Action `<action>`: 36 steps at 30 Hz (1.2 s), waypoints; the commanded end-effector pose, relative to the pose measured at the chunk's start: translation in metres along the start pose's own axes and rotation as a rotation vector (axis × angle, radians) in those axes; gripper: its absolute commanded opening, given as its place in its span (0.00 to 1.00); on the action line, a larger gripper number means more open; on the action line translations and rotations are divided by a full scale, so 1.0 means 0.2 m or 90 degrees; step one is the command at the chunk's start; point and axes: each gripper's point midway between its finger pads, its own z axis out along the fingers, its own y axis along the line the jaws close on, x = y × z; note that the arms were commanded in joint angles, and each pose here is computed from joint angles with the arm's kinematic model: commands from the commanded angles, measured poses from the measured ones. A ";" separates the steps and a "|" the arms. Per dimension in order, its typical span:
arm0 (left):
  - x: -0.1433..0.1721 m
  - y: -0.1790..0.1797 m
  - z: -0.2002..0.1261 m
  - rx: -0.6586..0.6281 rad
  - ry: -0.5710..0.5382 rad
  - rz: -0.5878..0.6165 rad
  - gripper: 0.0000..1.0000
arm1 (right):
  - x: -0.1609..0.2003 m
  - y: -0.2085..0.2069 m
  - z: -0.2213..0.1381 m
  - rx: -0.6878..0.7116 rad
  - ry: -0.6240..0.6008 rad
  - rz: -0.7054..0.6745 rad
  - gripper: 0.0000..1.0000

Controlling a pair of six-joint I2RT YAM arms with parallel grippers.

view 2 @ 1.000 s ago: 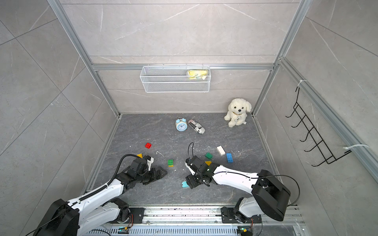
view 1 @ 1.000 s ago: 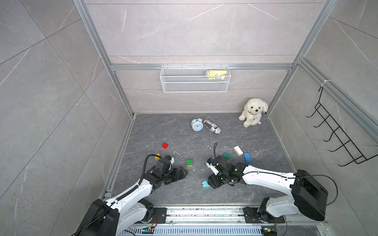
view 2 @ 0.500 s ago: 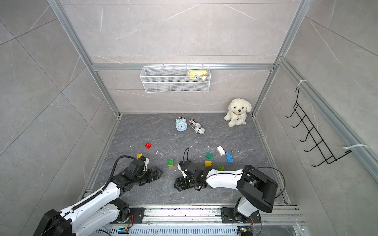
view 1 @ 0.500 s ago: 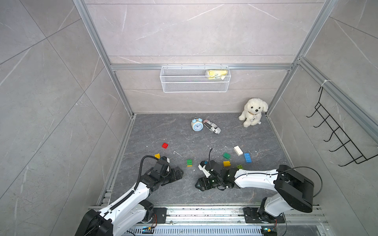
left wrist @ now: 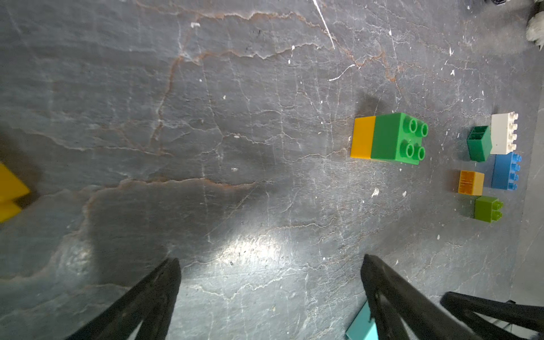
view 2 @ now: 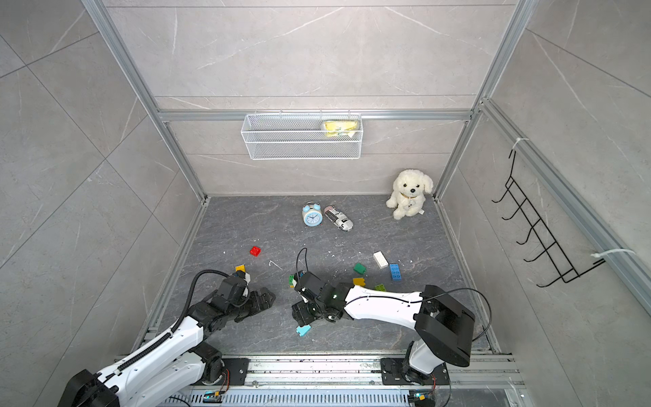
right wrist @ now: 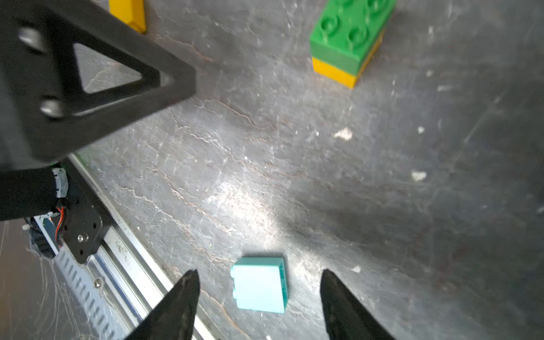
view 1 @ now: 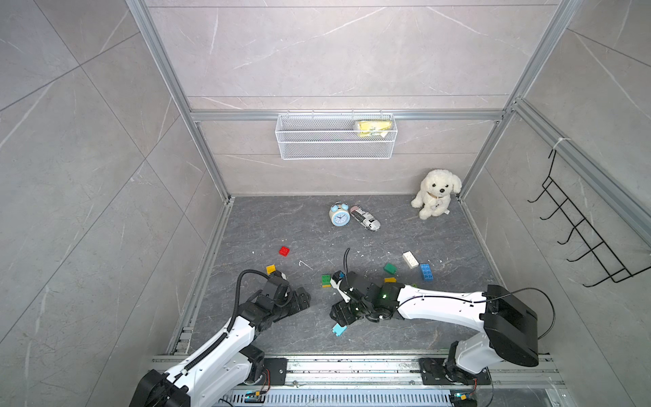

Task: Assemble the letter h with lego
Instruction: Move the lego brick at the center of the board.

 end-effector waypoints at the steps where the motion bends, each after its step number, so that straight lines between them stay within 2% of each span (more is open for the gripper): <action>1: -0.04 -0.02 -0.03 0.004 -0.018 -0.011 0.99 | 0.18 -0.04 -0.02 0.037 0.084 -0.055 0.75; 7: -0.05 0.00 -0.04 -0.004 -0.027 -0.024 1.00 | 0.25 -0.05 0.11 0.079 0.130 -0.046 0.76; 8: -0.05 0.00 -0.04 -0.008 -0.029 -0.028 0.99 | 0.25 -0.05 0.12 0.085 0.132 -0.045 0.79; 9: -0.05 0.01 -0.04 -0.011 -0.032 -0.032 1.00 | 0.25 -0.04 0.14 0.089 0.133 -0.047 0.89; 14: -0.06 0.02 -0.06 -0.015 -0.047 -0.034 0.99 | 0.27 0.00 0.23 0.114 0.146 -0.057 0.87; 16: -0.06 0.04 -0.08 -0.026 -0.050 -0.038 0.99 | 0.28 -0.03 0.25 0.145 0.152 -0.052 0.80; 20: -0.05 0.06 -0.11 -0.044 -0.045 -0.043 0.99 | 0.31 -0.07 0.26 0.179 0.157 -0.013 0.54; 22: -0.04 0.07 -0.12 -0.045 -0.042 -0.032 0.99 | 0.32 -0.10 0.25 0.208 0.158 0.017 0.43; 27: -0.01 0.11 -0.09 -0.044 -0.047 -0.019 0.99 | 0.36 -0.19 0.22 0.275 0.149 0.086 0.34; 29: 0.01 0.10 -0.08 -0.035 -0.033 -0.016 0.99 | 0.32 -0.25 0.18 0.317 0.121 0.125 0.38; 32: 0.04 0.10 -0.07 -0.022 -0.024 -0.017 0.99 | 0.23 -0.34 0.13 0.357 0.053 0.209 0.36; 36: 0.05 0.06 -0.07 0.010 -0.020 -0.009 0.99 | 0.10 -0.43 0.13 0.316 -0.037 0.351 0.51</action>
